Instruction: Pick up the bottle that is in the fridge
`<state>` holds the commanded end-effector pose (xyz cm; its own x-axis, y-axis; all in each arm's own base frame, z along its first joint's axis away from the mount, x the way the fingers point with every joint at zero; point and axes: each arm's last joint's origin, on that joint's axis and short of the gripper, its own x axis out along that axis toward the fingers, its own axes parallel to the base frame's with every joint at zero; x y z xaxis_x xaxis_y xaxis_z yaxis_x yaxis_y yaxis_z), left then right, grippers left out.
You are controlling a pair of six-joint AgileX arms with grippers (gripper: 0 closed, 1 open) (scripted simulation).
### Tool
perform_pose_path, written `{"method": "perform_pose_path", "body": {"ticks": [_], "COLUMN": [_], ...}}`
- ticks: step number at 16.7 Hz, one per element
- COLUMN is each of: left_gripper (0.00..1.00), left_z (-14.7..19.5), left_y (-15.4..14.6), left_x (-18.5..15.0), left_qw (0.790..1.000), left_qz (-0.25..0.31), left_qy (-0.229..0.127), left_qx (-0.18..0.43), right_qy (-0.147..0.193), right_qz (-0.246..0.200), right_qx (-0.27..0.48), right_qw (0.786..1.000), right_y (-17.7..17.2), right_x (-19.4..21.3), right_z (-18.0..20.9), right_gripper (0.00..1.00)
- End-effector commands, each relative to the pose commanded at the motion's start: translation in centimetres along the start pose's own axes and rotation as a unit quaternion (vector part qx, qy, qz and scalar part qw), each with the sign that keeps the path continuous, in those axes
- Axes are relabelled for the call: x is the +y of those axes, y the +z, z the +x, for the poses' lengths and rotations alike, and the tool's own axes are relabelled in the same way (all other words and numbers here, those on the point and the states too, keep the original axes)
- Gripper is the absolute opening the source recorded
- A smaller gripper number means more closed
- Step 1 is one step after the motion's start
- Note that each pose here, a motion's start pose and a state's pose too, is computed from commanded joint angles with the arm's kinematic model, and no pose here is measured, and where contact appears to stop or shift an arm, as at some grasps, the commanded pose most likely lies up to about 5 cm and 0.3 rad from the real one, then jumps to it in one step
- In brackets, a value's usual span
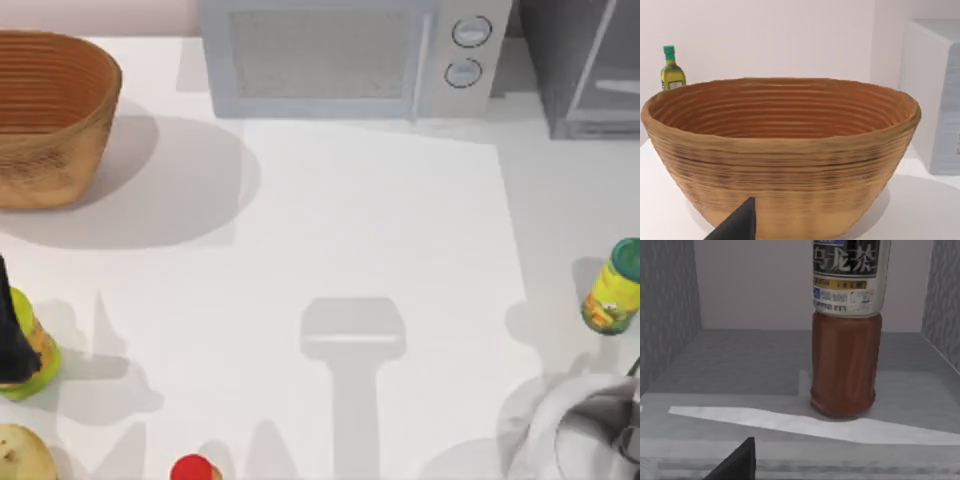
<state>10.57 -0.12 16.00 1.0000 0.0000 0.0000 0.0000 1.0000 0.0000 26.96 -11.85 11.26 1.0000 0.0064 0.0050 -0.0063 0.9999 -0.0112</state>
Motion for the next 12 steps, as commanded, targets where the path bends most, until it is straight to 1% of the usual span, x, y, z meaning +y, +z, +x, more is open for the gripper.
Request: {"method": "perform_pose_path", "body": {"ticks": [4, 8, 10, 12], "left_gripper": [1.0, 1.0, 1.0, 1.0], "left_z": [0.0, 0.0, 0.0, 0.0], "left_y": [0.0, 0.0, 0.0, 0.0], "left_x": [0.0, 0.0, 0.0, 0.0], "left_qw": [1.0, 1.0, 1.0, 1.0], "left_qz": [0.0, 0.0, 0.0, 0.0], "left_qy": [0.0, 0.0, 0.0, 0.0], "left_qx": [0.0, 0.0, 0.0, 0.0], "right_qy": [-0.003, -0.007, -0.008, -0.008], "right_qz": [-0.001, -0.001, 0.0, 0.001], "right_qx": [0.0, 0.001, 0.004, 0.006], "right_qw": [1.0, 1.0, 1.0, 1.0], "right_y": [0.6, 1.6, 2.0, 2.2], "right_x": [-0.9, -0.8, -0.5, -0.3], "right_z": [6.1, 11.8, 13.6, 14.5], "right_gripper": [1.0, 1.0, 1.0, 1.0]}}
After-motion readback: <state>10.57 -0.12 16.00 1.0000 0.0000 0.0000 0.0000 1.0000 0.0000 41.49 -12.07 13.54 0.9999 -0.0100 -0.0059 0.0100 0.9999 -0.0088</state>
